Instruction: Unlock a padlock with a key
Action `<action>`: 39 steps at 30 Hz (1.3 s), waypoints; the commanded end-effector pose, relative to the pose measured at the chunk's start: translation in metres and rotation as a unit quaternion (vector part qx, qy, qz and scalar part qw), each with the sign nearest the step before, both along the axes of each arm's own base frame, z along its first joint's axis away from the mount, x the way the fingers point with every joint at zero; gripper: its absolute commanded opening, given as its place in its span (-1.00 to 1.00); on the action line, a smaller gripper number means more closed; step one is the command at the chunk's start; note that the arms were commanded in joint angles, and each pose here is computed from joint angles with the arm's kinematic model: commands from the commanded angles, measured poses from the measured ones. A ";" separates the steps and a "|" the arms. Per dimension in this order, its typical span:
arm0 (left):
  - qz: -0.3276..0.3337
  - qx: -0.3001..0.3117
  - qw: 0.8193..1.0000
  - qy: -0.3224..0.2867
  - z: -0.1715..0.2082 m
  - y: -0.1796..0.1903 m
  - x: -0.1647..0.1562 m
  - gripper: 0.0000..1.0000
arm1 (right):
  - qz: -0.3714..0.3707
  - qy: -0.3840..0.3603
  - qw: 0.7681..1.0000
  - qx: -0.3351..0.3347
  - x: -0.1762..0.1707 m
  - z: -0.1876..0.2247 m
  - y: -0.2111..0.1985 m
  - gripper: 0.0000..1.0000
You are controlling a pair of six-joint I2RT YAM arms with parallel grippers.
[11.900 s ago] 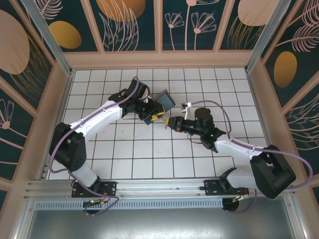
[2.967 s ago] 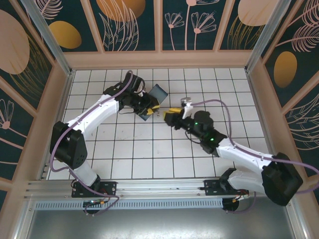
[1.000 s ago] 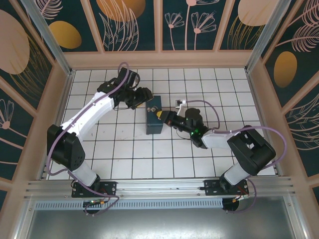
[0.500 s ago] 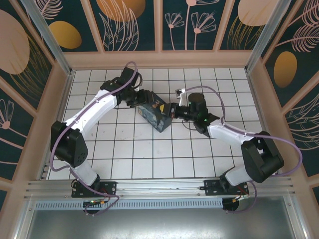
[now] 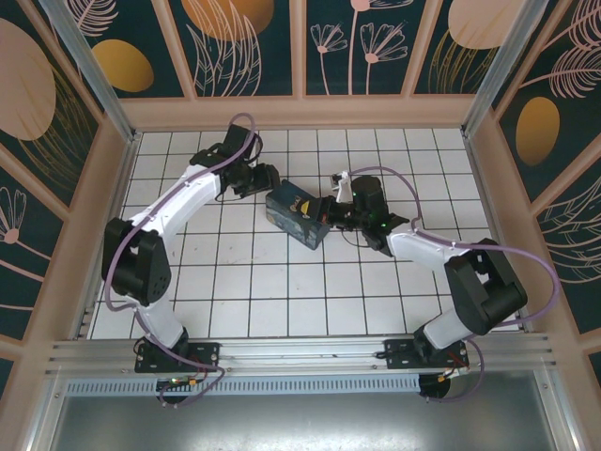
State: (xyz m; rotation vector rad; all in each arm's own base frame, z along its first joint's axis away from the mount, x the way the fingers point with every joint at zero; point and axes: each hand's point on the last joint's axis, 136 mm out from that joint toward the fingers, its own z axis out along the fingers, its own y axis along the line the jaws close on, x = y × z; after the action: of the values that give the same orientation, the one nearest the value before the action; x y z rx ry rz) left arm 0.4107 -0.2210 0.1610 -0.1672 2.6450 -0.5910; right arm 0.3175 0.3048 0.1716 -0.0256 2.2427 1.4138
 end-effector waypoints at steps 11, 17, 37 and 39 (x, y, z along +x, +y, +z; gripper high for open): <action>-0.060 0.023 0.998 -0.008 -0.044 -0.008 0.007 -0.12 | -0.059 0.092 0.993 0.038 0.032 -0.006 0.009 -1.00; -0.082 0.022 0.996 0.025 -0.067 -0.008 -0.012 -0.27 | -0.053 0.077 0.995 0.046 0.044 -0.004 0.021 -1.00; -0.087 0.016 0.995 0.045 -0.075 -0.005 -0.029 -0.37 | 0.082 0.129 0.987 0.056 0.016 0.001 0.061 -1.00; -0.089 0.016 0.995 0.042 -0.073 -0.006 -0.028 -0.37 | 0.058 0.130 0.989 0.047 0.016 -0.004 0.053 -1.00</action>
State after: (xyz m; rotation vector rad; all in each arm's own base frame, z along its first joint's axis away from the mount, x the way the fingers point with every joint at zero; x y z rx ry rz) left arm 0.4433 -0.2122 0.1354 -0.0251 2.4986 -0.5801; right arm 0.3435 0.3552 0.1677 -0.0120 2.4034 1.6116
